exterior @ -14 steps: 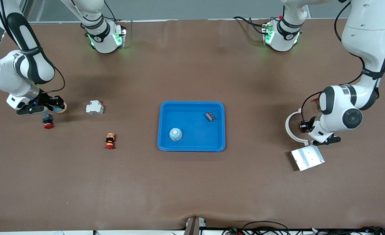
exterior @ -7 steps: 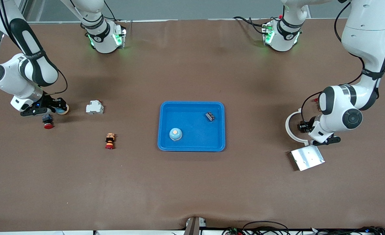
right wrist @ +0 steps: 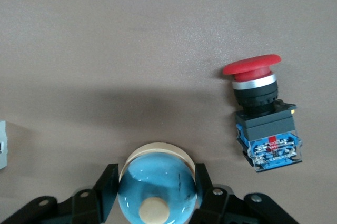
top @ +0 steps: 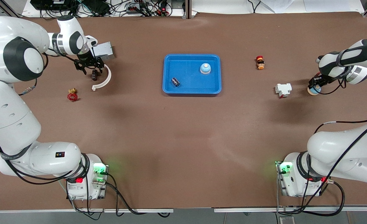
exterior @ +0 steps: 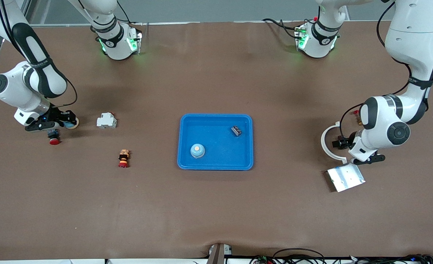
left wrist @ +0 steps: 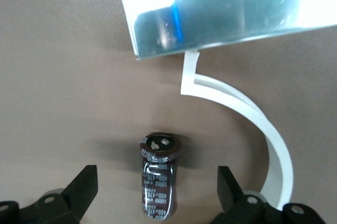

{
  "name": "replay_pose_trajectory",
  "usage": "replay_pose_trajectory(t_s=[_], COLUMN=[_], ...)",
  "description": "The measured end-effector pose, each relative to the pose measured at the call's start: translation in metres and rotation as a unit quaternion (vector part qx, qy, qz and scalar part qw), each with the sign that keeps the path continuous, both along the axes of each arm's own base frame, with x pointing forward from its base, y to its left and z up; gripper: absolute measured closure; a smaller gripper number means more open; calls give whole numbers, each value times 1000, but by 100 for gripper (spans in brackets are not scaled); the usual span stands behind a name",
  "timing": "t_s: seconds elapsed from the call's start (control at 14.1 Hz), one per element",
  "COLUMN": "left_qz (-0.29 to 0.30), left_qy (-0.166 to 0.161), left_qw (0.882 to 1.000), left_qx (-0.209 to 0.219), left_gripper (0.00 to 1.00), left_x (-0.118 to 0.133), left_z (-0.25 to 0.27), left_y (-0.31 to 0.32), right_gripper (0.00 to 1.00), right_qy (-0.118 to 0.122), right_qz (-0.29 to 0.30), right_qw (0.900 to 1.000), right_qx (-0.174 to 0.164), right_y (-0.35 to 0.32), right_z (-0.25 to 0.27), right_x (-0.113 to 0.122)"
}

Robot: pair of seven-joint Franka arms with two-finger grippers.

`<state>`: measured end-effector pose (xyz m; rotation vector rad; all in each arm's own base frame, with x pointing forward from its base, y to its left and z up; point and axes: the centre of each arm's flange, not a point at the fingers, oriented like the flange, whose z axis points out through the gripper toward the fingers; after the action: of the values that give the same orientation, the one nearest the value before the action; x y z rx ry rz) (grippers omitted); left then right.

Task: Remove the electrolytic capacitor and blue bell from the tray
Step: 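Release the capacitor with the left gripper while the right gripper releases the bell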

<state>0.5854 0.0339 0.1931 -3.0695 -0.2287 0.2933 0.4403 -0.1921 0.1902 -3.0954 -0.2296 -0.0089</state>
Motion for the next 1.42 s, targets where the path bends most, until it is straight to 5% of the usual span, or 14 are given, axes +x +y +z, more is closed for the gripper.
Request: replay_pose_trajectory(t_s=[0.28, 0.64, 1.42], left_qz=[1, 33, 132], left_qy=[9, 14, 5], left_qw=[1000, 999, 991], left_qx=[2, -8, -24], left_gripper=[0, 0, 0], left_x=[2, 9, 24], left_z=[38, 91, 166], left_y=[0, -29, -150], right_gripper=[0, 0, 0], right_qy=[-2, 3, 44], right_qz=[0, 7, -71], right_qw=[1000, 1000, 996], right_qx=[-1, 3, 8], right_y=[0, 8, 126], right_z=[0, 8, 126], right_x=[0, 8, 92])
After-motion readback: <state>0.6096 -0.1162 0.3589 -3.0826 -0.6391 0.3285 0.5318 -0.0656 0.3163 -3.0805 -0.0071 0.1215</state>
